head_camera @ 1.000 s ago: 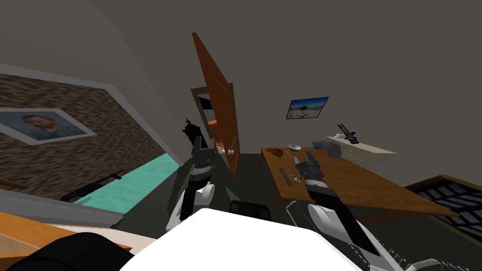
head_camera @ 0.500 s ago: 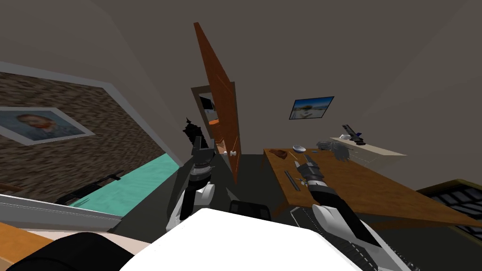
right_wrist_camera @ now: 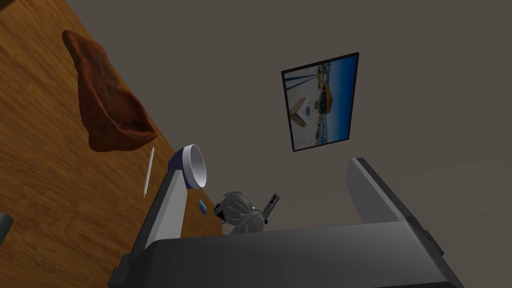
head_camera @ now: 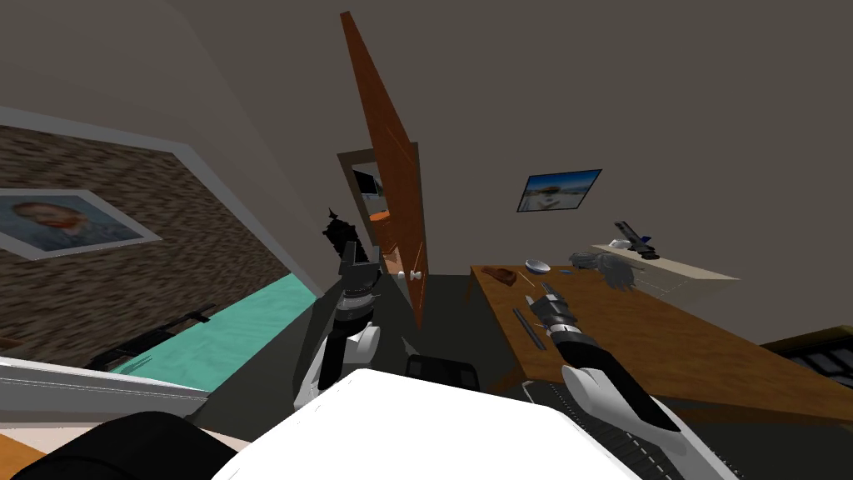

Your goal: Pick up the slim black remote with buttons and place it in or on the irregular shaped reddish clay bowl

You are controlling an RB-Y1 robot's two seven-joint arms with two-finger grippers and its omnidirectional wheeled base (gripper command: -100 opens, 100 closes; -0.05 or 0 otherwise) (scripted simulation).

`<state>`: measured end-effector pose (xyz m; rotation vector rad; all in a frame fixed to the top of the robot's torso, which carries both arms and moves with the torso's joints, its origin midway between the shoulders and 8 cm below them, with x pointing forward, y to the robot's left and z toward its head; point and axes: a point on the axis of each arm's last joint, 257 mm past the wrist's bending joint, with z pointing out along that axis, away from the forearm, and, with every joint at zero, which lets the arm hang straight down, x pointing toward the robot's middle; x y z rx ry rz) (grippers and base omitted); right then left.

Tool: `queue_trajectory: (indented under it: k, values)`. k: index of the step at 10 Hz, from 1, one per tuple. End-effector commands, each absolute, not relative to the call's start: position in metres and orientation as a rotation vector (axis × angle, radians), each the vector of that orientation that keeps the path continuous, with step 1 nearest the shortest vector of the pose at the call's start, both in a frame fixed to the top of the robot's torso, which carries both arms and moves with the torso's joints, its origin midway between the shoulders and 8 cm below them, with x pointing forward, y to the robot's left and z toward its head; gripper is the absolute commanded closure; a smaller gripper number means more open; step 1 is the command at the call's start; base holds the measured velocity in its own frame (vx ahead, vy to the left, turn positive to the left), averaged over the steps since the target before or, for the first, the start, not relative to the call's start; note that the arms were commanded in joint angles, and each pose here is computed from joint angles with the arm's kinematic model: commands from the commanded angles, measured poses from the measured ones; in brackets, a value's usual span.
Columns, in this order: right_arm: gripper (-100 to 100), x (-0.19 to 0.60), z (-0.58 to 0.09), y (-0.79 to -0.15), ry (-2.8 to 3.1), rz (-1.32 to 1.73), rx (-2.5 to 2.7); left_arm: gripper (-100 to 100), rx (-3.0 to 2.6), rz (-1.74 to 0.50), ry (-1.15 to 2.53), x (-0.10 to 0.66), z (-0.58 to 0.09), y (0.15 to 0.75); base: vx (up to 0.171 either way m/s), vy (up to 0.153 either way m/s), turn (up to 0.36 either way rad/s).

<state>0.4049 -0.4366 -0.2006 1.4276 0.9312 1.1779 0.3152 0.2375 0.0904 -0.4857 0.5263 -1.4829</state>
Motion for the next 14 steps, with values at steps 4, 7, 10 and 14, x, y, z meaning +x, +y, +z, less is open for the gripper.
queue_trajectory:
  k: [4, 7, 10, 14]
  values:
    - [-100, 0.400, -0.244, -0.462, 0.937, 1.114, 1.610, 0, -0.486, -1.483, 0.526, 0.315, 0.090, 0.238, 0.069, 0.042, -0.006]
    - [-100, 0.391, -0.279, -0.484, 0.911, 1.066, 1.763, 0, -0.486, -1.483, 0.526, 0.315, 0.090, 0.238, 0.062, 0.043, -0.012]
    - [-100, 0.382, -0.306, -0.493, 0.904, 1.019, 1.873, 0, -0.486, -1.483, 0.526, 0.315, 0.090, 0.238, 0.067, 0.014, -0.013]
    - [-100, 0.364, -0.346, -0.509, 0.858, 0.949, 2.052, 0, -0.486, -1.483, 0.526, 0.315, 0.090, 0.238, 0.073, 0.011, -0.020]
